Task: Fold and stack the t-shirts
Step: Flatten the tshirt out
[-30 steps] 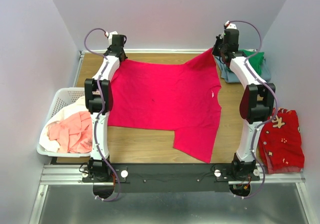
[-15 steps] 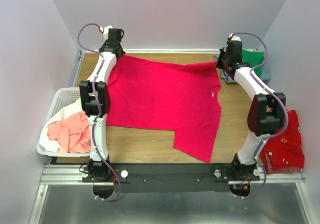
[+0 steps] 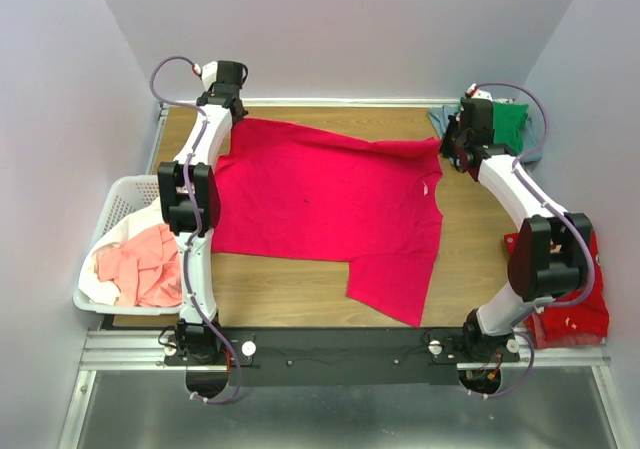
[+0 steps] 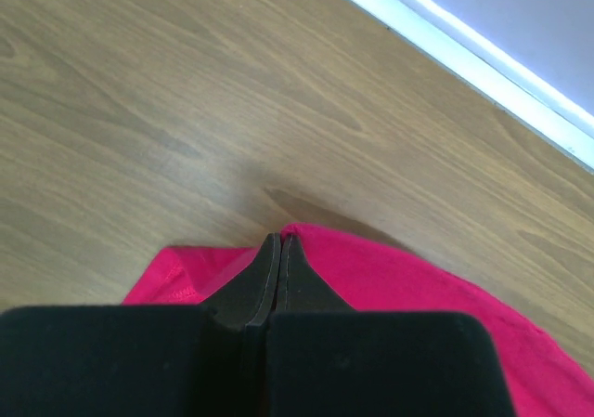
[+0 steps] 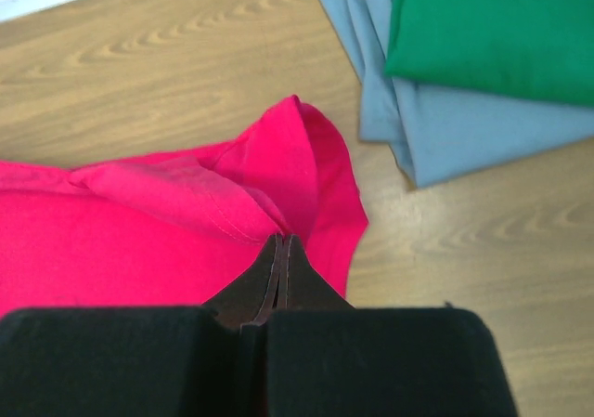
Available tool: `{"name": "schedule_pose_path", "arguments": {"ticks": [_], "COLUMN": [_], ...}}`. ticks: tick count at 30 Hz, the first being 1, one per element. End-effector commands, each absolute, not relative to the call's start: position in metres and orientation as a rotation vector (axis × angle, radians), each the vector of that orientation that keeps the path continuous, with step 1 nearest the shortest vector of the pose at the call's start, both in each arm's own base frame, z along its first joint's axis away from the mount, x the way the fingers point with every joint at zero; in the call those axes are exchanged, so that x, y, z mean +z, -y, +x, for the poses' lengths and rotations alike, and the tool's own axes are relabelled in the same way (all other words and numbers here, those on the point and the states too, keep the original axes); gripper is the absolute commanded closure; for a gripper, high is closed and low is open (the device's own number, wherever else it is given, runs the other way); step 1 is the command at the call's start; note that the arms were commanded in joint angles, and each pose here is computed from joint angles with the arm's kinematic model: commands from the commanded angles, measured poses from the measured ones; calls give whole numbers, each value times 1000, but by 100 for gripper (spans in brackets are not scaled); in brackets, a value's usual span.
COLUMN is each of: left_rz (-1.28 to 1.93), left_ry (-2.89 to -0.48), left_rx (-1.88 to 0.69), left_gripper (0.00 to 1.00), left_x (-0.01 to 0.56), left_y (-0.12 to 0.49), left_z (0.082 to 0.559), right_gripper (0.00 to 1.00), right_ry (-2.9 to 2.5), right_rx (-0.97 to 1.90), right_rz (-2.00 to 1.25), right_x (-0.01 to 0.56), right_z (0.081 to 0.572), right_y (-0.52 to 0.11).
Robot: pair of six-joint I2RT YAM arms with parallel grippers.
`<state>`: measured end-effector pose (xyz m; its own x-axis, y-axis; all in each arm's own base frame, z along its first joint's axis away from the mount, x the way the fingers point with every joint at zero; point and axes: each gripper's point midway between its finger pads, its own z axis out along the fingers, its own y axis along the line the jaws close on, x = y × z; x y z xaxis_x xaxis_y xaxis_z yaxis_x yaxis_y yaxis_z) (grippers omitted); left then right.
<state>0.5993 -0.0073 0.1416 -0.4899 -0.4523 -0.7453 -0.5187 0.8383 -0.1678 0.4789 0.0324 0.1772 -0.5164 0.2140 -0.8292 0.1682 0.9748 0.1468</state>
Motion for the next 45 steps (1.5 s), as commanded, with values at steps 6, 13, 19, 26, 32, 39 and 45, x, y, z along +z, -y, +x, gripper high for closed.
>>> {"name": "schedule_pose_path", "arguments": {"ticks": [6,13,19,26,32,39,45], "left_rz": [-824,-786,-782,-815,-840,-855,-869], "left_ry": [-2125,-2209,-2224,-2214,-2199,-2206,-2235], "left_rx": [40,-55,-78,-102,-127,-136,-133], "left_gripper": [100,100,100,100,100,100,100], "left_x": [156,138,135,141,148,146,133], "left_y": [0,19,24,25,26,26,29], "left_z": [575,555,542,523,504,486,473], "right_gripper": [99,99,99,99,99,99,99], "right_ry": [-2188,-2210,-2224,-2226,-2228,-2264,-2316], "right_rx": [52,66,82,77,91,128,163], "right_rz": [344,349,340,341,343,337,327], "right_x": [158,151,148,153,155,148,132], "right_z": [434,420,415,408,396,381,369], "right_y": [-25,-26,-29,-28,-28,-33,-40]}}
